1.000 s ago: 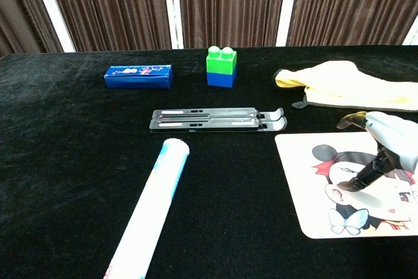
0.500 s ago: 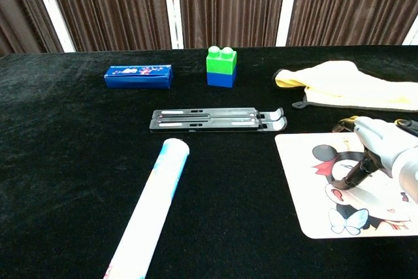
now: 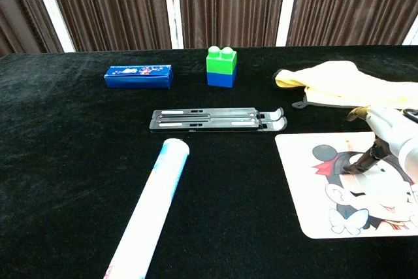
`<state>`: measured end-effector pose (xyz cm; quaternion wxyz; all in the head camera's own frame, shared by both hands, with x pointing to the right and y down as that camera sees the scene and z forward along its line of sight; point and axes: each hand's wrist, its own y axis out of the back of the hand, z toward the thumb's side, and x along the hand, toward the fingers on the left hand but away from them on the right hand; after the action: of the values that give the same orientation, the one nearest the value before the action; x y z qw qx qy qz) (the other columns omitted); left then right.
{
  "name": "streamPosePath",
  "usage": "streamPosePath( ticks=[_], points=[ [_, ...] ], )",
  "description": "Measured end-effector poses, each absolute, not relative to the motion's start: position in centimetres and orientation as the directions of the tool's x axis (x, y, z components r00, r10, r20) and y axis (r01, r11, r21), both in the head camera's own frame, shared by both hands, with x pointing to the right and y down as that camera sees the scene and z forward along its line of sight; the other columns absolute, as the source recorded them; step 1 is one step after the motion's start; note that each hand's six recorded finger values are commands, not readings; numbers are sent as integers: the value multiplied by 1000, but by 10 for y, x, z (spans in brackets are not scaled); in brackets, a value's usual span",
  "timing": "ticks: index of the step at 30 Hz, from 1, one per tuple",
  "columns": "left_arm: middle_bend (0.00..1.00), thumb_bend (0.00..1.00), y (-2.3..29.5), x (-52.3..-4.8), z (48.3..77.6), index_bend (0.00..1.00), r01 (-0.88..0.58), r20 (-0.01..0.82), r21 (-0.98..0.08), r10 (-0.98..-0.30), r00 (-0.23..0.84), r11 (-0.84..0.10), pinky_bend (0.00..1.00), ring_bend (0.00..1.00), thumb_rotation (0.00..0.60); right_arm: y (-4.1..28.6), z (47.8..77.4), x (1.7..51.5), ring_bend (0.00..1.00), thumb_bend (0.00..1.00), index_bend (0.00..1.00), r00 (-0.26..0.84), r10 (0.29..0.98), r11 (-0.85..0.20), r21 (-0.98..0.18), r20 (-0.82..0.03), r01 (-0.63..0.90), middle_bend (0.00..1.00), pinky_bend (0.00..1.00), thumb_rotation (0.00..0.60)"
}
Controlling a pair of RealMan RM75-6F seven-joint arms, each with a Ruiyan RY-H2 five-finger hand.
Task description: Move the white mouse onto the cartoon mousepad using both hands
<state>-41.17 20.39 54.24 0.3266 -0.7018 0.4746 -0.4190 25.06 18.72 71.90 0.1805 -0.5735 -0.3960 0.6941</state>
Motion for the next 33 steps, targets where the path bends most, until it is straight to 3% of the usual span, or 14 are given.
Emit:
streamPosePath(
  ticks=[10, 19, 27, 33],
  points=[
    [0, 170, 204, -411, 544, 0, -388, 281, -857, -939, 198, -338, 0, 0, 600, 182, 717, 251, 0, 207, 120, -258, 723, -600, -768, -640, 223, 0, 0, 600],
    [0, 170, 203, -415, 547, 0, -367, 284, -868, -941, 182, -333, 0, 0, 600, 175, 701, 233, 0, 186, 120, -131, 773, -574, -773, -620, 271, 0, 0, 600],
    [0, 172, 204, -425, 557, 0, -318, 290, -892, -947, 140, -320, 0, 0, 600, 165, 670, 251, 0, 180, 120, 3, 859, -502, -842, -512, 197, 0, 0, 600],
    [0, 173, 211, -432, 565, 0, -286, 304, -902, -946, 115, -324, 0, 0, 600, 172, 648, 296, 0, 178, 120, 12, 903, -423, -885, -429, 195, 0, 0, 600]
  ],
)
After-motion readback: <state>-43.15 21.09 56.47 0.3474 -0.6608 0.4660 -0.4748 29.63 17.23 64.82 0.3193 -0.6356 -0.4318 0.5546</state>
